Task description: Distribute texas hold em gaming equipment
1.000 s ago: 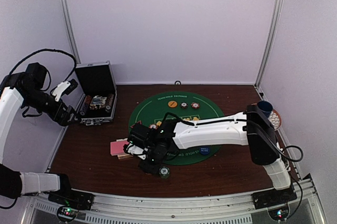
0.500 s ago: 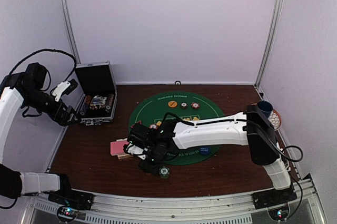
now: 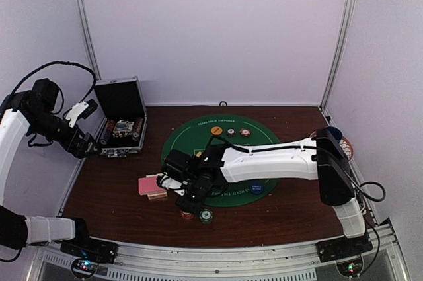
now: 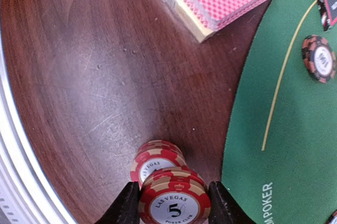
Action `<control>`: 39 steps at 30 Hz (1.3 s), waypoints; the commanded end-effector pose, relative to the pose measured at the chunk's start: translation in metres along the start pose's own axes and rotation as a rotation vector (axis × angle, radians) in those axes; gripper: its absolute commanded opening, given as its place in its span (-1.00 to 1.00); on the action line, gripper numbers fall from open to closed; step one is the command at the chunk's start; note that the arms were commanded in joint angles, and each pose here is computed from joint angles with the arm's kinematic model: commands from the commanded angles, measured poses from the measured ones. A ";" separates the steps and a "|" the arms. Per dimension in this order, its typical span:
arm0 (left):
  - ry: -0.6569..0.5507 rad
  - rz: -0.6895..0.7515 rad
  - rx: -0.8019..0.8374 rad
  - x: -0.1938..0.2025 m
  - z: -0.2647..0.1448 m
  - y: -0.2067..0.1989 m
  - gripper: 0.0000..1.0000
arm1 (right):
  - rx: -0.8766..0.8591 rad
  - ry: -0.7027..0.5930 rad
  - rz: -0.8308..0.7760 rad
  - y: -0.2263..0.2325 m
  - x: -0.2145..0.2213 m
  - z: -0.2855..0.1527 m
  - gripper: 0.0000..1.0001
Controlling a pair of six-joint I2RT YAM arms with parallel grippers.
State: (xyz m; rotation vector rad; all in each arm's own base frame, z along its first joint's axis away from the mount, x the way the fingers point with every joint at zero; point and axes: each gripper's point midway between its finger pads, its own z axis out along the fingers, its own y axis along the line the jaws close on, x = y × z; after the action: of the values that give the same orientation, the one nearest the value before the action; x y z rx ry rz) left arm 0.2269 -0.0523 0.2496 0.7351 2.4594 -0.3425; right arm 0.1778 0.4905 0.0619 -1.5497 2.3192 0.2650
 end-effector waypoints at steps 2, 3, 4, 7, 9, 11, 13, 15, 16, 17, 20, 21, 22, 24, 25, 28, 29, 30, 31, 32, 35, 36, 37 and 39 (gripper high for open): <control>-0.026 0.023 -0.011 -0.005 -0.007 0.000 0.95 | 0.052 -0.142 0.083 -0.029 -0.026 -0.070 -0.99; -0.029 0.024 -0.011 -0.006 -0.007 0.000 0.95 | 0.060 -0.143 0.102 -0.036 -0.023 -0.074 -1.00; -0.028 0.024 -0.012 -0.006 -0.007 0.000 0.95 | 0.067 -0.142 0.118 -0.041 -0.019 -0.077 -1.00; -0.031 0.024 -0.014 -0.007 -0.008 0.000 0.95 | 0.114 -0.103 0.188 -0.069 0.006 -0.075 -1.00; -0.032 0.025 -0.013 -0.007 -0.008 0.000 0.95 | 0.132 -0.078 0.236 -0.086 0.025 -0.071 -1.00; -0.034 0.026 -0.011 -0.007 -0.008 -0.001 0.95 | 0.159 -0.047 0.281 -0.101 0.046 -0.065 -1.00; -0.034 0.026 -0.011 -0.007 -0.008 -0.001 0.95 | 0.175 -0.015 0.321 -0.113 0.066 -0.059 -1.00; -0.034 0.025 -0.009 -0.008 -0.008 -0.001 0.95 | 0.188 0.006 0.349 -0.121 0.082 -0.055 -1.00; -0.036 0.025 -0.008 -0.008 -0.009 -0.001 0.95 | 0.194 0.017 0.361 -0.123 0.090 -0.052 -1.00; -0.036 0.025 -0.008 -0.008 -0.008 -0.001 0.95 | 0.197 0.025 0.374 -0.126 0.096 -0.049 -1.00; -0.034 0.023 -0.004 -0.008 -0.008 -0.001 0.95 | 0.199 0.050 0.397 -0.128 0.110 -0.041 -1.00; -0.035 0.023 -0.004 -0.009 -0.008 -0.001 0.95 | 0.198 0.055 0.400 -0.128 0.112 -0.039 -1.00; -0.035 0.023 -0.004 -0.009 -0.008 0.000 0.95 | 0.195 0.060 0.402 -0.127 0.114 -0.036 -1.00; -0.035 0.023 -0.005 -0.009 -0.008 0.000 0.95 | 0.196 0.071 0.405 -0.127 0.118 -0.032 -1.00; -0.035 0.022 -0.006 -0.009 -0.008 0.000 0.95 | 0.196 0.074 0.405 -0.127 0.119 -0.031 -1.00; -0.033 0.022 -0.007 -0.009 -0.008 0.000 0.95 | 0.194 0.080 0.409 -0.127 0.122 -0.027 -1.00; -0.032 0.022 -0.006 -0.009 -0.007 0.000 0.95 | 0.193 0.085 0.409 -0.127 0.124 -0.025 -1.00; -0.030 0.021 -0.005 -0.008 -0.007 0.000 0.95 | 0.191 0.088 0.409 -0.127 0.124 -0.023 -0.97; -0.030 0.020 -0.004 -0.008 -0.007 0.000 0.95 | 0.189 0.092 0.410 -0.127 0.125 -0.021 -0.91; -0.029 0.021 -0.004 -0.008 -0.006 0.000 0.95 | 0.187 0.096 0.410 -0.127 0.125 -0.020 -0.78; -0.027 0.021 -0.006 -0.007 -0.006 0.000 0.95 | 0.187 0.103 0.411 -0.127 0.126 -0.020 -0.32; -0.025 0.021 -0.007 -0.007 -0.006 0.001 0.95 | 0.190 0.101 0.410 -0.128 0.125 -0.021 -0.17; -0.024 0.022 -0.008 -0.007 -0.006 0.001 0.95 | 0.192 0.097 0.409 -0.129 0.124 -0.024 -0.10; -0.025 0.022 -0.006 -0.007 -0.006 0.001 0.95 | 0.195 0.078 0.407 -0.130 0.117 -0.032 0.01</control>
State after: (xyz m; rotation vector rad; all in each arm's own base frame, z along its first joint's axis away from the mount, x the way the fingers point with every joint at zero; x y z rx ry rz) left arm 0.2275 -0.0524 0.2513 0.7396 2.4528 -0.3399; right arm 0.2442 0.3257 0.0353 -1.0419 2.6441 0.0553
